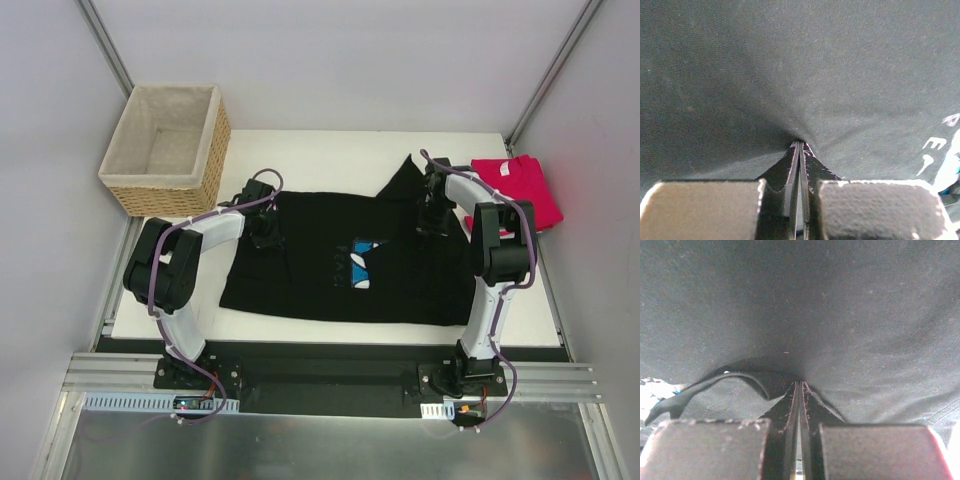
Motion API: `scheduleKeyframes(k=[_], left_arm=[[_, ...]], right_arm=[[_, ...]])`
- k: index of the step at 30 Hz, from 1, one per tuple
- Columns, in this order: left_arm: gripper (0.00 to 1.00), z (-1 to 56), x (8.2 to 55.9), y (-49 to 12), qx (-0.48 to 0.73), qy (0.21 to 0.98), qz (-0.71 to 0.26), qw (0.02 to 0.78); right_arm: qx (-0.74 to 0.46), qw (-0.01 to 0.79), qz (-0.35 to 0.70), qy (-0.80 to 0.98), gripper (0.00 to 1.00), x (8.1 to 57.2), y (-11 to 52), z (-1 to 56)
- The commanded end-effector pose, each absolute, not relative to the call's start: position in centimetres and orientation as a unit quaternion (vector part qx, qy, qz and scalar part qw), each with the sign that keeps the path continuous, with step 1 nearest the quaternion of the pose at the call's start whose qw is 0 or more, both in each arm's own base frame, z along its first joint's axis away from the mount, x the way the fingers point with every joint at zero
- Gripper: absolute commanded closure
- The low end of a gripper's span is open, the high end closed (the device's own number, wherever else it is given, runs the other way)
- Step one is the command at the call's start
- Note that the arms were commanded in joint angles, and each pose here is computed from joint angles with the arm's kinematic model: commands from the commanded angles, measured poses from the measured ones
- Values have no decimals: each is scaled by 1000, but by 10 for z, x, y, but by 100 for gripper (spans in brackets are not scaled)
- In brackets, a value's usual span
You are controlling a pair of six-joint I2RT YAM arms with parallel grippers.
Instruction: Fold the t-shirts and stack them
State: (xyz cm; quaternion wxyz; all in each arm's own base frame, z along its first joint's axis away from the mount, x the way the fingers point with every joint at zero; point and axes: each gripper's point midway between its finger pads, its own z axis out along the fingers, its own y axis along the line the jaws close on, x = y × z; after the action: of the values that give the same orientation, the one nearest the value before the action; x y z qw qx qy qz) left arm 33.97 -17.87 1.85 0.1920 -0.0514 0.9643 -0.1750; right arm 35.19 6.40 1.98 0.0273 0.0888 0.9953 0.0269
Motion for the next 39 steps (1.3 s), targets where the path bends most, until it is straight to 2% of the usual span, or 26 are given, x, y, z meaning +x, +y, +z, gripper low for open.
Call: scheduleKeyframes(k=[1, 9, 16, 25, 29, 35, 36, 39], left_arm=[[100, -12, 308, -171, -78, 979, -154, 110], [100, -12, 257, -152, -114, 988, -105, 17], [100, 17, 219, -138, -122, 988, -94, -9], [100, 42, 200, -126, -129, 988, -82, 4], [100, 60, 212, -137, -123, 986, -112, 29], [96, 133, 272, -137, -92, 975, -117, 163], [96, 142, 274, -135, -88, 975, -111, 172], [91, 177, 296, -133, -76, 966, -107, 224]], right_arm=[[99, -17, 12, 995, 99, 320, 69, 14], [92, -45, -9, 995, 99, 287, 62, 14], [76, -48, -62, 994, 99, 270, 39, 17], [48, -38, -72, 995, 99, 275, 32, 23], [51, 41, -39, 997, 99, 296, 40, 59], [64, 168, -6, 984, 77, 325, 48, 154], [66, 181, -6, 981, 69, 326, 47, 164], [71, 221, -3, 973, 57, 336, 45, 187]])
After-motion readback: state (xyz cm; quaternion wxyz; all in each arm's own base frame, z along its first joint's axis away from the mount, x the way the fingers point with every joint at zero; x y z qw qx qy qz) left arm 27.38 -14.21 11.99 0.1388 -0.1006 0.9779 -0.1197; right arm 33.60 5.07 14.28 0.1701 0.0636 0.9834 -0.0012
